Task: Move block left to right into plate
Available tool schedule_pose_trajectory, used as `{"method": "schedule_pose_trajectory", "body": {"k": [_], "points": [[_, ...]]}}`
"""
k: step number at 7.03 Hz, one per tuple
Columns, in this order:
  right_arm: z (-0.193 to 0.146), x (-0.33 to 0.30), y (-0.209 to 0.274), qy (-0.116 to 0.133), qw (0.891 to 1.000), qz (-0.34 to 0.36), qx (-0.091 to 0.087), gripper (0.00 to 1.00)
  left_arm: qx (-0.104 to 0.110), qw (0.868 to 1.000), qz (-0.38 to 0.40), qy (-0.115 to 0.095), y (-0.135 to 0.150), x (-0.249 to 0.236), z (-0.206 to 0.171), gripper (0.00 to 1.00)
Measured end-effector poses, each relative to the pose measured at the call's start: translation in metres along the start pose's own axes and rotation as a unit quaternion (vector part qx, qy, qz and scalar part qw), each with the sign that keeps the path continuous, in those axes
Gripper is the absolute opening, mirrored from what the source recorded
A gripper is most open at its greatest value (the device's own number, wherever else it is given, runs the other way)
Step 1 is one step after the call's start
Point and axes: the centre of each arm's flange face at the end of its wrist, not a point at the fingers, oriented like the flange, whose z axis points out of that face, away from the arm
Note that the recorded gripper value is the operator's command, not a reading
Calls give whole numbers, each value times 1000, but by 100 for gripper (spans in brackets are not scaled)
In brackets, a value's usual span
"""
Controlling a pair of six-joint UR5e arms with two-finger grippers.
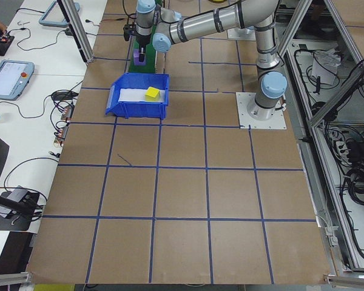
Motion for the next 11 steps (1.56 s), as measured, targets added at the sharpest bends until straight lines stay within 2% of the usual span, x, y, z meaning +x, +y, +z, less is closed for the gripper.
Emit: {"method": "schedule_pose_trajectory", "body": {"k": [2, 3, 8, 9, 10, 11], "points": [[0, 0, 0, -1, 1000, 1, -1, 100, -16, 1000, -2, -4, 11, -3, 14, 71], [0, 0, 0, -1, 1000, 1, -1, 100, -12, 1000, 0, -4, 9, -3, 12, 100], [0, 0, 0, 0, 1000, 1, -1, 100, 42, 998, -36, 1, 1, 1, -50, 100], [0, 0, 0, 0, 1000, 1, -1, 100, 62, 998, -32, -2, -5, -2, -73, 100], [0, 0, 0, 1, 1000, 1, -1, 100, 80, 996, -21, -13, -14, -15, -99, 100], [0, 1, 0, 0, 1000, 1, -1, 100, 87, 996, -10, -30, -25, -55, -124, 100]]}}
